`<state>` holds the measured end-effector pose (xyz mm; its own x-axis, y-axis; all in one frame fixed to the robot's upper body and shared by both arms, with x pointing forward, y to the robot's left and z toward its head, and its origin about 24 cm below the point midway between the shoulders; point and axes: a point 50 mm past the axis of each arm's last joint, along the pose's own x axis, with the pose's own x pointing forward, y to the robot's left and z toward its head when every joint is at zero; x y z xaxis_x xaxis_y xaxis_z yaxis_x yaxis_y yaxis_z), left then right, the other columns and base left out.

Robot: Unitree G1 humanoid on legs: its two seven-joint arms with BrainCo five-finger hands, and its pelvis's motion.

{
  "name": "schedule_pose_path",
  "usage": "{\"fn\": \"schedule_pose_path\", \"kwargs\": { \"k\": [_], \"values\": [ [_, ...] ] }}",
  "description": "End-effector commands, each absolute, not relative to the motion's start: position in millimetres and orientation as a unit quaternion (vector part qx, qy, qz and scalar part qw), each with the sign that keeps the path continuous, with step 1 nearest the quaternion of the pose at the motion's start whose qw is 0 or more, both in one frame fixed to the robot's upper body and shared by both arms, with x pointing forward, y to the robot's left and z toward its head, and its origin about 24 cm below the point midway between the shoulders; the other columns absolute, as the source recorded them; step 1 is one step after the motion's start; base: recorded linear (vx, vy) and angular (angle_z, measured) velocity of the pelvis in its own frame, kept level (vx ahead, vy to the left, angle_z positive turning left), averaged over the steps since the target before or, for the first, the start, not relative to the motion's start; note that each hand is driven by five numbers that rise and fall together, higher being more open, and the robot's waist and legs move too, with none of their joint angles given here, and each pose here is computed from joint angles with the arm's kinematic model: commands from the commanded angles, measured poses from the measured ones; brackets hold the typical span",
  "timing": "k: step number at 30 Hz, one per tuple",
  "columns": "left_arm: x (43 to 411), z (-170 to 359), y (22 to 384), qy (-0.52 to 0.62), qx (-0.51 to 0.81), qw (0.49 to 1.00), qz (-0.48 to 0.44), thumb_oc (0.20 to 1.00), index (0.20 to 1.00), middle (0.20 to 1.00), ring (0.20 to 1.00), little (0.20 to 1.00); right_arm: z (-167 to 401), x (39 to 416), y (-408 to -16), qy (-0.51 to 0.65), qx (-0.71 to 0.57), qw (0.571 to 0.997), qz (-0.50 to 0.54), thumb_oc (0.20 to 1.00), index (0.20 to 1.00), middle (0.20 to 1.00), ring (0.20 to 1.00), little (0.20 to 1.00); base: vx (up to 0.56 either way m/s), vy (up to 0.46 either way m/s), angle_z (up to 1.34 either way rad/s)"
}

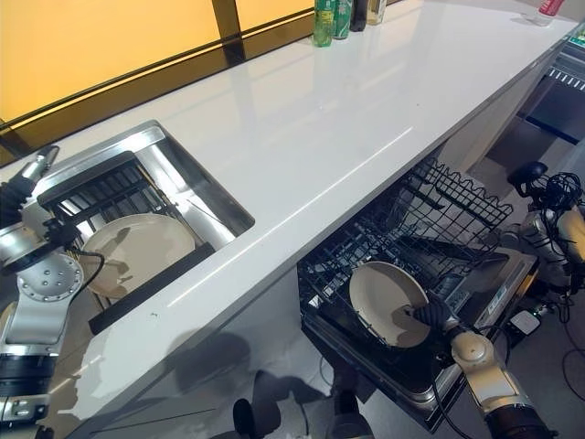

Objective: Pick up plates and place into dishwasher.

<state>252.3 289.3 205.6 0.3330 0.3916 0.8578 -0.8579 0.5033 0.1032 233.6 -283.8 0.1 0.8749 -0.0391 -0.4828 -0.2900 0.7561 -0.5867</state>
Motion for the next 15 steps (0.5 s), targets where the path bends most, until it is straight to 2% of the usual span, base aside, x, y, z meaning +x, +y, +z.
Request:
{"fn": "schedule_pose_path", "kwargs": {
  "k": [1,8,15],
  "values": [
    [262,224,282,-0.445,0.274,0.747,0.411,1.000,1.000,1.000,1.000,1.000,-22,230,-246,0.254,-0.371,0.878,0.167,0.200,0.200,0.200,0.200,0.200,0.00,0.000,0.00],
    [269,230,275,-0.448,0.273,0.750,0.403,1.000,1.000,1.000,1.000,1.000,-43,223,-244,0.289,-0.476,0.810,0.185,0.200,0.200,0.200,0.200,0.200,-0.01,0.010,0.02],
    [269,231,272,-0.446,0.269,0.756,0.397,1.000,1.000,1.000,1.000,1.000,-57,213,-231,0.321,-0.470,0.794,0.213,0.200,0.200,0.200,0.200,0.200,0.02,0.010,0.07]
  ]
}}
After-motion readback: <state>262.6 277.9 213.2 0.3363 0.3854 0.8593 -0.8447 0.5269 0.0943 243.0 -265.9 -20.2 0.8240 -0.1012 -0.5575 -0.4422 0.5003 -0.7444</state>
